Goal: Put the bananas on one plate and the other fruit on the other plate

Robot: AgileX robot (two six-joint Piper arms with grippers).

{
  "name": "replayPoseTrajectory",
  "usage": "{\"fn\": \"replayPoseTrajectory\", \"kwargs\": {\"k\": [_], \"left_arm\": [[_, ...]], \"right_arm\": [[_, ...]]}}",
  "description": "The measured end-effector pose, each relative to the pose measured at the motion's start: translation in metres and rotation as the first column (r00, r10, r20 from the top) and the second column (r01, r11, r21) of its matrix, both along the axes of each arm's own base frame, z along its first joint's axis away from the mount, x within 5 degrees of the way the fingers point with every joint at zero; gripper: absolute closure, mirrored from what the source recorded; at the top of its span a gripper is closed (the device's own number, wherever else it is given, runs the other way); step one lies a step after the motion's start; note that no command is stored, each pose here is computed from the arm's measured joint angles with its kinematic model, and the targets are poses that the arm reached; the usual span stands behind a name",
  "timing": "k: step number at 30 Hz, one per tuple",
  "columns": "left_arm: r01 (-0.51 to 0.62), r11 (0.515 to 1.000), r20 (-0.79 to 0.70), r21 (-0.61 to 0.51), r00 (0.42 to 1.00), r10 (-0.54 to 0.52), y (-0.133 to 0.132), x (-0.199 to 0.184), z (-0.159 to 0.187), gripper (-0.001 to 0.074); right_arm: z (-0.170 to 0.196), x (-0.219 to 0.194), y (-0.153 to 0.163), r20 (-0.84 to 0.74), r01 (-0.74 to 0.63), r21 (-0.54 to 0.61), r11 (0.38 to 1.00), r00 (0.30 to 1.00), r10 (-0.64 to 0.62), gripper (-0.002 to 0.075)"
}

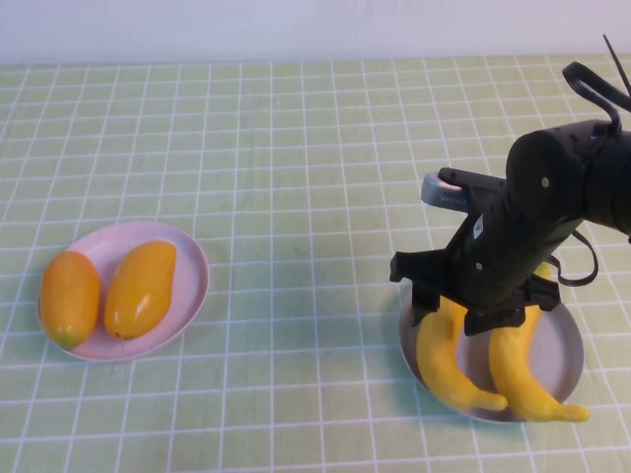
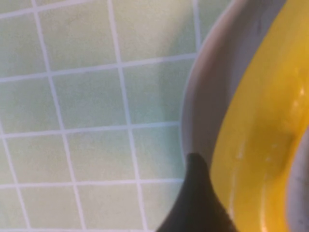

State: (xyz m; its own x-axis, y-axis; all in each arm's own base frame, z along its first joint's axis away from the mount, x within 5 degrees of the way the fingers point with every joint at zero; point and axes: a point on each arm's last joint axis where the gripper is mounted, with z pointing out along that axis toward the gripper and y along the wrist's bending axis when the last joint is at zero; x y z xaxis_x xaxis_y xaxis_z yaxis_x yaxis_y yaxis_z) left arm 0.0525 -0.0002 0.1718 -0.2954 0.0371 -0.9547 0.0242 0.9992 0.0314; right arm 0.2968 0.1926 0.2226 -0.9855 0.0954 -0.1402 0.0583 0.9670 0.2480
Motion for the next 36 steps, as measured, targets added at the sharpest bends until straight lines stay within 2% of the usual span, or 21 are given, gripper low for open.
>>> {"fn": "replayPoseTrajectory", "kwargs": {"k": [5, 8, 11, 14, 17, 23, 26, 29, 33, 36], "left_arm": [[0.000, 1.000, 0.000, 0.000, 1.000, 0.000, 0.000, 0.000, 0.000, 0.0738], [0.000, 1.000, 0.000, 0.000, 1.000, 0.000, 0.000, 0.000, 0.000, 0.0738], [0.000, 1.000, 0.000, 0.000, 1.000, 0.000, 0.000, 0.000, 0.000, 0.0738], [0.000, 1.000, 0.000, 0.000, 1.000, 0.000, 0.000, 0.000, 0.000, 0.0738], [0.000, 1.000, 0.000, 0.000, 1.000, 0.000, 0.000, 0.000, 0.000, 0.0738], [0.000, 1.000, 0.000, 0.000, 1.000, 0.000, 0.000, 0.000, 0.000, 0.0738], [0.000, 1.000, 0.000, 0.000, 1.000, 0.000, 0.000, 0.000, 0.000, 0.0738], [0.000, 1.000, 0.000, 0.000, 1.000, 0.000, 0.000, 0.000, 0.000, 0.0738], [0.000, 1.000, 0.000, 0.000, 1.000, 0.000, 0.000, 0.000, 0.000, 0.0738], [0.000, 1.000, 0.000, 0.000, 1.000, 0.000, 0.000, 0.000, 0.000, 0.0738]], "right_arm": [[0.011, -0.004, -0.004, 0.020, -0.009, -0.003, 1.000, 1.000, 0.009, 0.0280], [0.032, -0.011, -0.008, 0.072, -0.016, 0.021, 1.000, 0.997, 0.015, 0.0327], [0.061, -0.024, -0.016, 0.135, -0.069, 0.037, 0.997, 0.989, 0.063, 0.0454], [0.087, -0.042, -0.026, 0.180, -0.154, 0.024, 0.988, 0.973, 0.147, 0.0636], [0.110, -0.063, -0.039, 0.210, -0.226, 0.004, 0.974, 0.952, 0.221, 0.0709], [0.149, -0.100, -0.063, 0.338, -0.376, -0.070, 0.924, 0.863, 0.376, 0.0737], [0.160, -0.113, -0.072, 0.369, -0.403, -0.101, 0.909, 0.834, 0.411, 0.0740], [0.165, -0.120, -0.079, 0.378, -0.429, -0.143, 0.892, 0.809, 0.450, 0.0741], [0.167, -0.122, -0.080, 0.396, -0.519, -0.216, 0.827, 0.727, 0.560, 0.0741], [0.169, -0.120, -0.079, 0.427, -0.534, -0.238, 0.811, 0.692, 0.581, 0.0741]]}}
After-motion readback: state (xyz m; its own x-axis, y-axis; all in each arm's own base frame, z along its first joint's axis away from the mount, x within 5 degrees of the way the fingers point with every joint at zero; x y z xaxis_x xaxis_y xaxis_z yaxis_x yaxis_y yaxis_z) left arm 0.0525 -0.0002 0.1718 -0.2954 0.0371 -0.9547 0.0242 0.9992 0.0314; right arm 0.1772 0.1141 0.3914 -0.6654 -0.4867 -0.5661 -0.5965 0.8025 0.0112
